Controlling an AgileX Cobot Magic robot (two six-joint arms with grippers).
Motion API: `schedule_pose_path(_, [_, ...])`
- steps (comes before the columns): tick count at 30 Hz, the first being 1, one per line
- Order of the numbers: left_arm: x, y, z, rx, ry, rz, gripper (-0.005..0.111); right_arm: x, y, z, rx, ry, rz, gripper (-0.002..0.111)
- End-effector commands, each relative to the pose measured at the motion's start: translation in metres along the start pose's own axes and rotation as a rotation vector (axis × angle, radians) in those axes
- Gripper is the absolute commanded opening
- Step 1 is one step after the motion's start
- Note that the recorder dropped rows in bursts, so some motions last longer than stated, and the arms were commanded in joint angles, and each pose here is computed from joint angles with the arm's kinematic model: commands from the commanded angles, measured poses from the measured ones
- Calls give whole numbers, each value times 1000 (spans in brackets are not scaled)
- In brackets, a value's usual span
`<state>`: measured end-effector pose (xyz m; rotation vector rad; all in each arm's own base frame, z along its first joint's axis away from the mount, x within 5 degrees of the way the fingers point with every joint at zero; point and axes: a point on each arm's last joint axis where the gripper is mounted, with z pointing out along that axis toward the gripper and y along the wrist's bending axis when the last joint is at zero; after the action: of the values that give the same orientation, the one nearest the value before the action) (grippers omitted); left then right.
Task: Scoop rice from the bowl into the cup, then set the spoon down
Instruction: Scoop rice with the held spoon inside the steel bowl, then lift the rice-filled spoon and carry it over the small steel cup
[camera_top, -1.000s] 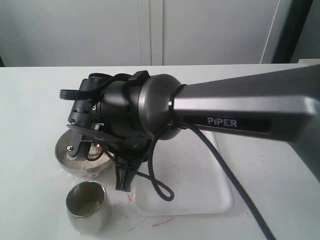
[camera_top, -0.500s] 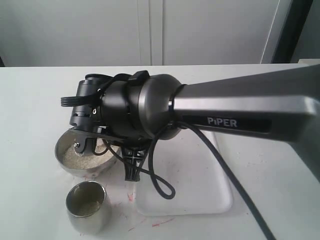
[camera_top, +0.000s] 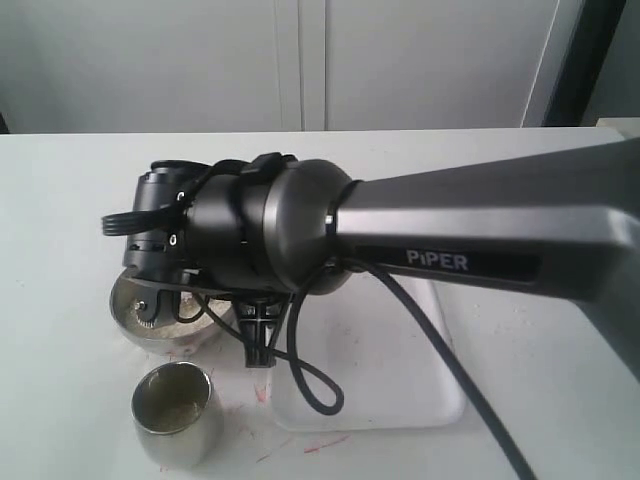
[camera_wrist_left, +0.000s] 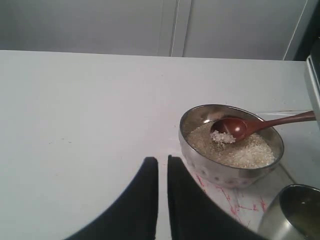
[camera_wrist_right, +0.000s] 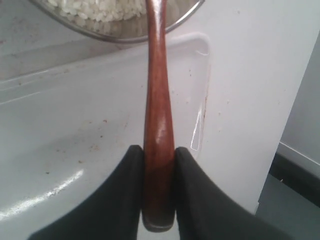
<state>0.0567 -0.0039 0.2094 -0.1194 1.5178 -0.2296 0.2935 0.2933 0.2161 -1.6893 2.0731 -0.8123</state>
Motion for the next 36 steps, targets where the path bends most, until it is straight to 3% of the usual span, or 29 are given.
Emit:
schedule_pose_path(1, [-2, 0, 0, 4, -11, -11, 14, 0, -1, -1, 12, 6, -20, 0])
schedule_pose_path(7, [-2, 0, 0, 4, -11, -11, 14, 0, 1, -1, -5, 4, 32, 0])
schedule_pose_path(17, [-2, 0, 0, 4, -11, -11, 14, -4, 8, -8, -138, -80, 175, 0])
schedule_pose_path(36, [-2, 0, 0, 4, -11, -11, 14, 4, -2, -12, -274, -131, 393, 0])
